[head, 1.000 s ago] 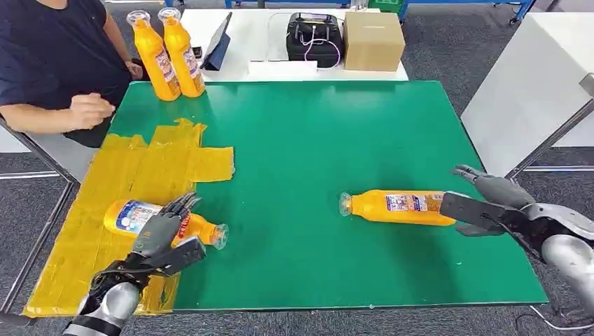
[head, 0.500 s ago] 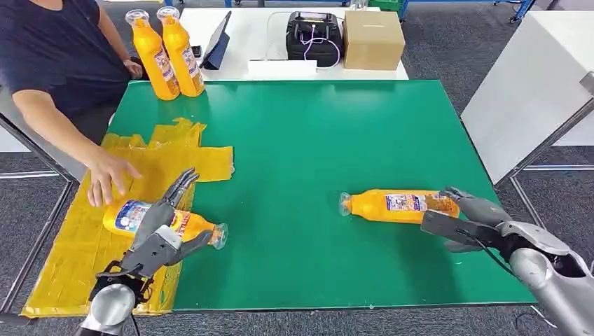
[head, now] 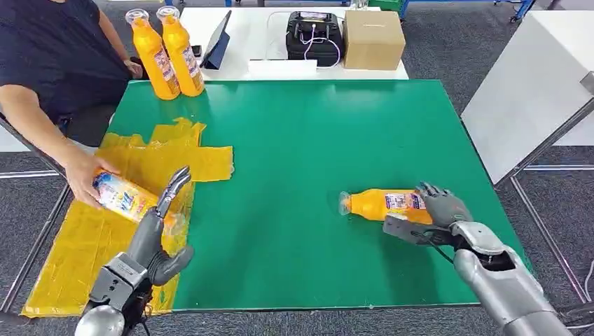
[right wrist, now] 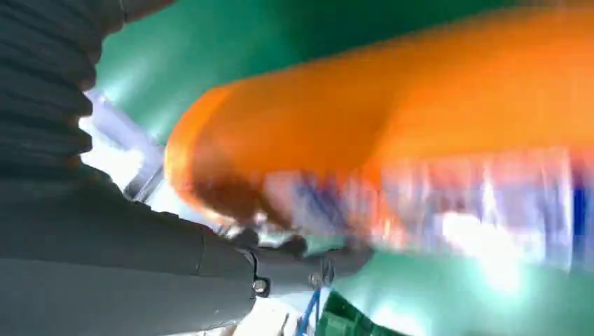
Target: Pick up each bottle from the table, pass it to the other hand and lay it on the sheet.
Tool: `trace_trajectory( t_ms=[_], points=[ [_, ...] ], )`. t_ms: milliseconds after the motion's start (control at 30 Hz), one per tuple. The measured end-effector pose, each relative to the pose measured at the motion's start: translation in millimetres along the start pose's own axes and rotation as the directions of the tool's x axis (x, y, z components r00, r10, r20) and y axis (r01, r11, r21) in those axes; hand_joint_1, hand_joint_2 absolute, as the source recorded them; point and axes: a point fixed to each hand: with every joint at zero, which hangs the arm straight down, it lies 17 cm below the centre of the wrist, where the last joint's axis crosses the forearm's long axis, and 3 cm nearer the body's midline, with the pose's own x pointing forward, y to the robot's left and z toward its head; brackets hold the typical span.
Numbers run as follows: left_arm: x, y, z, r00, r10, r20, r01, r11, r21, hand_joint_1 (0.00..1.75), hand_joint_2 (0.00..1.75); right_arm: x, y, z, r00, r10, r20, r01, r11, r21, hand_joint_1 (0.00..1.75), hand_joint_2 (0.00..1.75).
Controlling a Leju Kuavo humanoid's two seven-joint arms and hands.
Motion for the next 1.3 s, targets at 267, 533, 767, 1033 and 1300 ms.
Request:
trace_trajectory(
  t_ms=[267, 533, 767, 1033, 1300],
  points=[
    [12.1, -3.3, -14.1, 0.998, 0.038, 0.053, -0.037, 0.999, -0.015, 0.0, 1.75, -0.2, 42.8, -12.2, 0.999, 0.023, 0.045, -0.031, 0.982, 0.187, 1.75, 1.75],
    [16.0, -8.0, -29.6, 0.995, 0.071, 0.066, -0.07, 0.997, -0.022, 0.0, 1.75, -11.6, 53.1, -11.7, 0.999, 0.013, 0.031, -0.021, 0.964, 0.266, 1.75, 1.75],
    [10.9, -10.7, -26.7, 0.99, 0.133, 0.042, -0.132, 0.991, -0.028, 0.0, 1.75, -13.3, 49.2, -13.6, 0.999, -0.048, -0.006, 0.048, 0.968, 0.245, 1.75, 1.75],
    [6.2, -16.5, 26.2, 0.842, 0.535, -0.065, -0.537, 0.844, -0.013, 0.0, 1.75, 104.0, -4.8, 2.7, 0.841, -0.518, 0.159, 0.52, 0.854, 0.033, 1.75, 1.75],
    [11.0, -15.4, 37.0, 0.843, 0.535, -0.056, -0.534, 0.845, 0.033, 0.0, 1.75, 215.4, -68.1, 71.1, 0.605, -0.625, 0.494, 0.712, 0.702, 0.018, 1.75, 1.75]
  ],
)
